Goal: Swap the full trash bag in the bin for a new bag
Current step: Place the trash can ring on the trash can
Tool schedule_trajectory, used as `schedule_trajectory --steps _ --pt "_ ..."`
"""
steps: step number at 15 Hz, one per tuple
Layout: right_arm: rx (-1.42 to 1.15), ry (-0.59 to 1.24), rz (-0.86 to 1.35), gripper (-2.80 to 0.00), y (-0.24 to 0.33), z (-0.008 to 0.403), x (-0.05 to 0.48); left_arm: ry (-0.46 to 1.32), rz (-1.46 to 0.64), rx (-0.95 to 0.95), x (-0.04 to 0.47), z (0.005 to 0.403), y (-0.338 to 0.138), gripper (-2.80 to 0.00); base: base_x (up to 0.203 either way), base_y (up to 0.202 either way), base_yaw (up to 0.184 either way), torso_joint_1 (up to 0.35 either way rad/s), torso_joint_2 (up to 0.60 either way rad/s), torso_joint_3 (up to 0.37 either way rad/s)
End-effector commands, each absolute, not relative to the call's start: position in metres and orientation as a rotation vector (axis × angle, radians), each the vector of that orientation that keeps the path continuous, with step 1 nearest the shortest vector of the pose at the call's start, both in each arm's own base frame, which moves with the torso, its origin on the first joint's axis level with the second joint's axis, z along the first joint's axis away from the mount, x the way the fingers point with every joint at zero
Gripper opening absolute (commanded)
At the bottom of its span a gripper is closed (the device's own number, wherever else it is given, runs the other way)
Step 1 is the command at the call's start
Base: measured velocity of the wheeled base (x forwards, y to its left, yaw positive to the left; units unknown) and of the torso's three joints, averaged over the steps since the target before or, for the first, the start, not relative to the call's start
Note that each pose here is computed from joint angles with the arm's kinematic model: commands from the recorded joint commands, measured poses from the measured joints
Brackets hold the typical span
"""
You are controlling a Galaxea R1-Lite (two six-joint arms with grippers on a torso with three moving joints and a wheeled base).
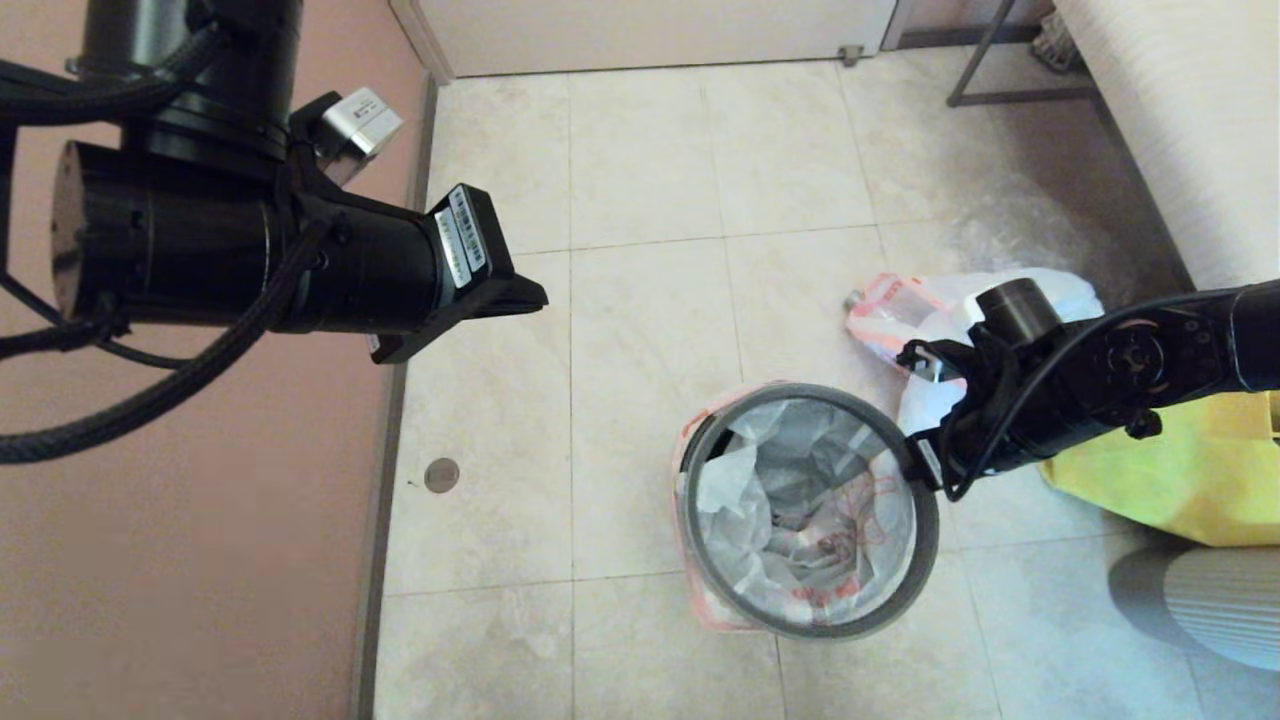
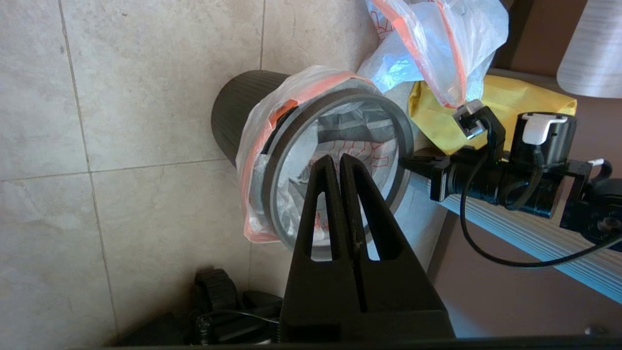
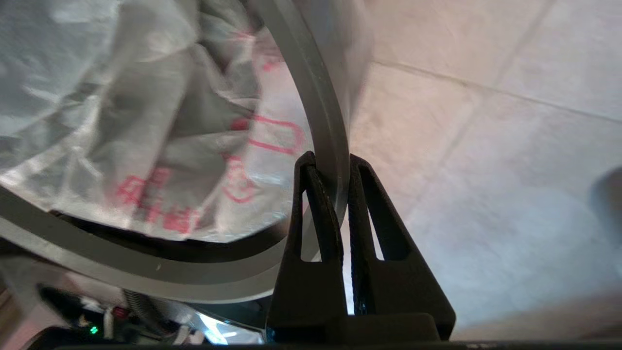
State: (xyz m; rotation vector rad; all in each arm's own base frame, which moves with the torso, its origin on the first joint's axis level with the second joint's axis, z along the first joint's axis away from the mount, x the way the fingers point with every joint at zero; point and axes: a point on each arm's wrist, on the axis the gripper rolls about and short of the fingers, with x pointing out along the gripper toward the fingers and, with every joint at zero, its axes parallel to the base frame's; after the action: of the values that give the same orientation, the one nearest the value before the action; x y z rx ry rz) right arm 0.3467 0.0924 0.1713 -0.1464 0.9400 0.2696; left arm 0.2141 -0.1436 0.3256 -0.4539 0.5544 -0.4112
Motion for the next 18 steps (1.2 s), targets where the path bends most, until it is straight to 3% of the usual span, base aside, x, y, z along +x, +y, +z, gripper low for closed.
schedule_trajectory --steps 1,8,18 --pt "-0.149 0.945 0.259 -2.8 0.09 0.171 0.345 0.554 -0.412 -0.458 0.213 0.326 -0.143 -2.8 0.0 0.0 0.0 0.0 0.0 0.0" --pt "-0.167 0.835 0.249 -2.8 0.103 0.157 0.369 0.558 -0.409 -0.455 0.216 0.325 -0.145 -2.8 0.0 0.0 0.0 0.0 0.0 0.0" --pt "-0.228 0.855 0.209 -2.8 0.12 0.145 0.368 0.591 -0.398 -0.442 0.225 0.316 -0.151 -2.8 0.0 0.0 0.0 0.0 0.0 0.0"
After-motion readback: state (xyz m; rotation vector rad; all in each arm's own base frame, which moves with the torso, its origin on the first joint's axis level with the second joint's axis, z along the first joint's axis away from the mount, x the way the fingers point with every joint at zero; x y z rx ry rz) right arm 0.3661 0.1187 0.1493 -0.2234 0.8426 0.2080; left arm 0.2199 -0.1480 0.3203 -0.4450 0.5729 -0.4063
